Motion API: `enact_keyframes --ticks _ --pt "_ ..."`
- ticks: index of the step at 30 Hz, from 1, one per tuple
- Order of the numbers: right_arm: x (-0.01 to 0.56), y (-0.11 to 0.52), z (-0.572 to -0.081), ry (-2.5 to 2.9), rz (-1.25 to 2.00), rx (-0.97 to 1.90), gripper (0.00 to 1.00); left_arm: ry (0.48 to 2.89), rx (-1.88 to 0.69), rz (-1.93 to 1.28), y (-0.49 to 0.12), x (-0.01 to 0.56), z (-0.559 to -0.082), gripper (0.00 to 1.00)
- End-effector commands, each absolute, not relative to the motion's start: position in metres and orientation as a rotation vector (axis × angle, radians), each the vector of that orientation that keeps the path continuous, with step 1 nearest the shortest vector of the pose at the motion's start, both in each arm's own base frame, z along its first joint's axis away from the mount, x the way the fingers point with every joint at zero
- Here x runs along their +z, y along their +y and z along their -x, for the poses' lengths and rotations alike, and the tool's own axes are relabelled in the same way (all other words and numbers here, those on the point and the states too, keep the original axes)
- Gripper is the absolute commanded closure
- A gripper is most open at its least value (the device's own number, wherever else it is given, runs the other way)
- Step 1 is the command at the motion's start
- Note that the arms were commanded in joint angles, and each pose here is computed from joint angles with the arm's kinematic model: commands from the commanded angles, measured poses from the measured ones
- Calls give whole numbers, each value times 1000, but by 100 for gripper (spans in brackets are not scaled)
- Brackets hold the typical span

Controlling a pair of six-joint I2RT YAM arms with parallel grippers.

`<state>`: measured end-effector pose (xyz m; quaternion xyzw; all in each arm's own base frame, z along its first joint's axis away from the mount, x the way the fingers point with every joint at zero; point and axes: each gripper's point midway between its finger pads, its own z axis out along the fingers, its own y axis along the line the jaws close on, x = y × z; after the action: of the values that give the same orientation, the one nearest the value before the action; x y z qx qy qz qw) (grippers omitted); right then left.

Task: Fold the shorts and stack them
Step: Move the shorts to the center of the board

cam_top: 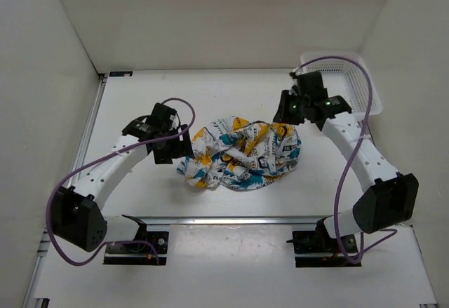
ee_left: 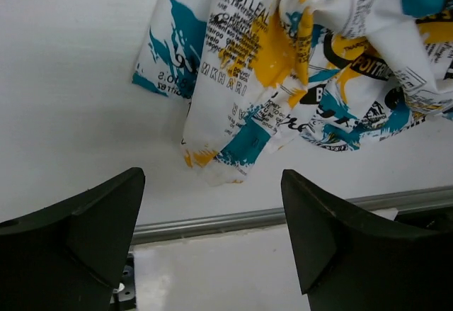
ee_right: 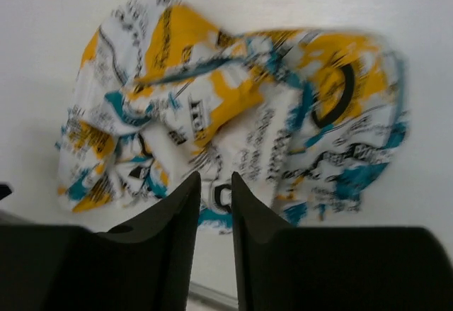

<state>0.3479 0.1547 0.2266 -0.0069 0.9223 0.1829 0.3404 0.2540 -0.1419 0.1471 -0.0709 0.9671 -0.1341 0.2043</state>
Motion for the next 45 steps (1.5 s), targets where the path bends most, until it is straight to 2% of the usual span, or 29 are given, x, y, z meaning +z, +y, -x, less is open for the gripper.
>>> enact_keyframes --ticks 1,2,3,5,6,9,12,16,17,18,19,22,23,24,26,27,29,30,32,33,36,38,39,40,41,42,43,44,45 --pt "192 212 -308 2501 165 649 69 2653 -448 280 -154 139 -261 10" --pt "186 222 -300 2524 193 659 58 2665 -429 286 -152 132 -261 10" --pt "180 224 -300 2531 189 607 35 2695 -408 315 -150 120 -262 7" --pt "172 226 -301 2545 172 546 20 2717 -423 312 -156 110 -267 0" --pt "168 222 -305 2554 134 526 12 2739 -437 310 -159 103 -268 0" --pt "159 206 -326 2569 79 512 7 2815 -445 311 -172 75 -271 0" --pt "151 208 -348 2602 113 501 5 2896 -416 338 -174 46 -270 7" --pt "127 206 -377 2639 119 380 4 2892 -395 341 -179 40 -288 50" --pt "110 208 -380 2678 118 363 8 2882 -398 355 -178 42 -294 75" --pt "111 207 -389 2670 106 363 12 2882 -398 355 -178 42 -294 86" --pt "103 213 -392 2685 113 385 30 2873 -398 375 -174 46 -299 90" --pt "106 232 -405 2664 141 490 67 2798 -417 371 -168 75 -317 90" --pt "112 240 -410 2650 153 532 88 2780 -400 389 -163 83 -324 90" --pt "133 247 -424 2592 176 559 97 2706 -385 355 -159 109 -343 90" --pt "151 248 -439 2559 164 565 100 2678 -344 331 -155 134 -351 90" --pt "168 241 -453 2522 136 566 100 2600 -330 318 -152 164 -374 90" --pt "229 235 -480 2379 113 591 100 2567 -284 320 -139 192 -385 90" --pt "279 233 -492 2256 109 603 100 2470 -296 331 -137 232 -405 90" --pt "325 225 -499 2151 97 614 100 2408 -293 340 -127 270 -413 90" --pt "367 218 -500 2046 97 632 100 2282 -309 352 -116 318 -425 90" --pt "444 207 -477 1853 151 650 100 2079 -333 412 -83 393 -429 90" --pt "459 202 -465 1810 185 629 100 1997 -359 422 -71 421 -422 90" --pt "484 193 -447 1741 213 601 100 1948 -355 438 -60 435 -417 90" --pt "463 189 -445 1790 212 574 100 1918 -374 426 -60 443 -406 90" --pt "458 181 -441 1798 200 535 100 1905 -369 435 -55 444 -400 90" --pt "476 171 -421 1741 192 512 100 1904 -369 435 -54 442 -394 90" --pt "468 162 -416 1751 178 476 100 1932 -362 441 -53 427 -381 90" --pt "415 159 -414 1861 161 434 100 1945 -358 443 -52 418 -374 90" --pt "431 144 -393 1791 105 418 100 1978 -362 442 -53 405 -365 87"
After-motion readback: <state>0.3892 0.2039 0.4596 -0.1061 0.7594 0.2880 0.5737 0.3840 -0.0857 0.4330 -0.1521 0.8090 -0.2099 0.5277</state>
